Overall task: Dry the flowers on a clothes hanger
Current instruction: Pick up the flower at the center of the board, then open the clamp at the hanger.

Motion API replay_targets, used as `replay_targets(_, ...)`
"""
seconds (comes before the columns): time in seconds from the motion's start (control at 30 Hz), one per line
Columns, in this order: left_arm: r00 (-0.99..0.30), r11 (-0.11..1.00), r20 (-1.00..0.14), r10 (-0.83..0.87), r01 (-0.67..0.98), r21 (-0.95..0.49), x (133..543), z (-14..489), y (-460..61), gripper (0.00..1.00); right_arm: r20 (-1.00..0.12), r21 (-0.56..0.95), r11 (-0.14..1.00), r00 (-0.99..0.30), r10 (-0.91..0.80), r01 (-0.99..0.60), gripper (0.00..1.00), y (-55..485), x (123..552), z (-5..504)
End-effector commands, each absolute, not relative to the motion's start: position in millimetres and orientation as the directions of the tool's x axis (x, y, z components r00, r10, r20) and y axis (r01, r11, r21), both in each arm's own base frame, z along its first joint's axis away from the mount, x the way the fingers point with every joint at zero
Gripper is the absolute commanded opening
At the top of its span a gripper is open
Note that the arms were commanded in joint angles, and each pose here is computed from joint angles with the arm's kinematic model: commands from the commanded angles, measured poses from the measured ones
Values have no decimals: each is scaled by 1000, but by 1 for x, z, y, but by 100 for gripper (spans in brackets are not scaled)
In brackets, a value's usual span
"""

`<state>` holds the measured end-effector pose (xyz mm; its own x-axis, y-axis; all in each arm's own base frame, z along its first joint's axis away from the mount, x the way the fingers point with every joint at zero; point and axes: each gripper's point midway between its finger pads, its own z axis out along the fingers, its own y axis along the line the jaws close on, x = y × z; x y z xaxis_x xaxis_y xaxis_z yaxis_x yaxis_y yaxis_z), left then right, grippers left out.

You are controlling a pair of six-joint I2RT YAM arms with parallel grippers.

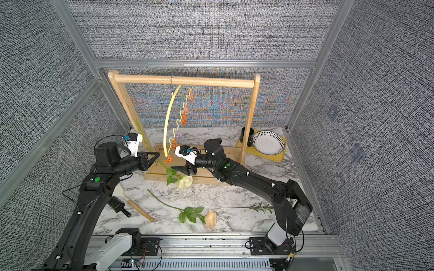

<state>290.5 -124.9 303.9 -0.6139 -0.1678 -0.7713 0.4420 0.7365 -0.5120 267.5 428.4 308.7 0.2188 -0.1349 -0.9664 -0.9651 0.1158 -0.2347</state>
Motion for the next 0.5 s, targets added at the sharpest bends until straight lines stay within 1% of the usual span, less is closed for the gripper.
replay_targets(0.0,-597,744,-785,-165,447,-497,295,307,-123,2,-969,-239,107,229,-92,-965,70,435,264,321)
replay_targets(0.1,-599,746,-782,-171,440,-500,296,307,-123,2,-971,-233,118,224,-84,-965,67,439,265,323)
replay_targets(0.17,-601,746,-780,-174,437,-503,296,307,-123,2,-972,-228,136,218,-85,-964,64,440,268,322)
replay_targets(0.3,-598,747,-782,-177,435,-502,296,308,-122,2,-975,-219,167,209,-76,-961,51,440,273,326)
replay_targets(0.47,-597,748,-782,-180,434,-503,297,308,-122,2,-979,-203,166,196,-56,-965,47,441,273,330)
